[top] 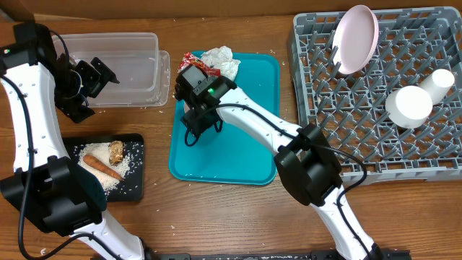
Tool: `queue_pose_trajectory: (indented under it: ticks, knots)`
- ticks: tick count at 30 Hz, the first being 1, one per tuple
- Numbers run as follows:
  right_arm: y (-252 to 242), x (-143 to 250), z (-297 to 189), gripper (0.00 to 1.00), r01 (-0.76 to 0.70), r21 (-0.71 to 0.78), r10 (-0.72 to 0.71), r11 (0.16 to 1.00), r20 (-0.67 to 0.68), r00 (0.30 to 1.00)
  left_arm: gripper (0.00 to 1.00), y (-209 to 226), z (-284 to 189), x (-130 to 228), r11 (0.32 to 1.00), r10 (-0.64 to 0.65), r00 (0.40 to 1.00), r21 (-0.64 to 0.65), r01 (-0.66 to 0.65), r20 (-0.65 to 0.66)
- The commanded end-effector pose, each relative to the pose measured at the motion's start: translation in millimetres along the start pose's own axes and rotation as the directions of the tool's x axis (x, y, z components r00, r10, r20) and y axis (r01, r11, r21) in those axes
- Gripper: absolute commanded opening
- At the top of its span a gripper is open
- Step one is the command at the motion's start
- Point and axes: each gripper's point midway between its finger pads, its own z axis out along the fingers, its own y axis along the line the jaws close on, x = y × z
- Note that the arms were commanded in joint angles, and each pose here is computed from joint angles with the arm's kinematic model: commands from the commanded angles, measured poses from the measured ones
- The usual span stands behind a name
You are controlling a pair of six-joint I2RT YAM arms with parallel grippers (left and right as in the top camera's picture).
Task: Sort waste into correct bins and load items into the dishwasher
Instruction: 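Carry the pink bowl with the right gripper and lower it into the rack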
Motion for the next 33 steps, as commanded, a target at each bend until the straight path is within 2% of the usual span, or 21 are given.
queue_pose_trajectory:
  ticks: [1,8,14,17,22,27,29,30,33]
  knots:
    - [5,3,7,0.62,-0.005,-0.007,0.005,1.0,-0.009,1.0,1.0,-11,-16,1,0.999,0.029,0.999,0.022,-0.03,0.043]
    - [3,1,2,0.41,-0.036,0.008,0.036,0.999,-0.007,0.999,1.0,-11,-16,1,0.999,0.029,0.999,0.022,-0.03,0.043]
    - [6,-15,-23,0.14,-0.063,0.005,0.063,0.998,0.024,0.998,1.0,-11,-16,1,0.999,0.03,0.999,0.022,-0.031,0.043]
    - [6,-23,-37,0.04,-0.083,0.004,0.083,0.997,0.038,0.996,1.0,-11,-16,1,0.999,0.03,0.999,0.022,-0.031,0.043]
    - [4,-39,-76,0.04,-0.128,-0.006,0.128,0.992,0.074,0.989,1.0,-11,-16,1,0.999,0.029,0.999,0.022,-0.03,0.043]
    - [-19,-50,-137,0.04,-0.199,0.0,0.198,0.98,0.126,0.972,1.0,-11,-16,1,0.999,0.029,0.999,0.022,-0.03,0.043]
    - [-44,-50,-170,0.04,-0.268,0.016,0.262,0.963,0.161,0.951,1.0,-11,-16,1,0.999,0.029,0.999,0.022,-0.03,0.043]
    - [-77,-44,-202,0.04,-0.364,0.041,0.349,0.93,0.201,0.915,1.0,-11,-16,1,0.999,0.029,0.999,0.022,-0.03,0.043]
    - [-138,-22,-251,0.04,-0.528,0.058,0.498,0.847,0.263,0.826,1.0,-11,-16,1,0.999,0.029,0.999,0.022,-0.03,0.043]
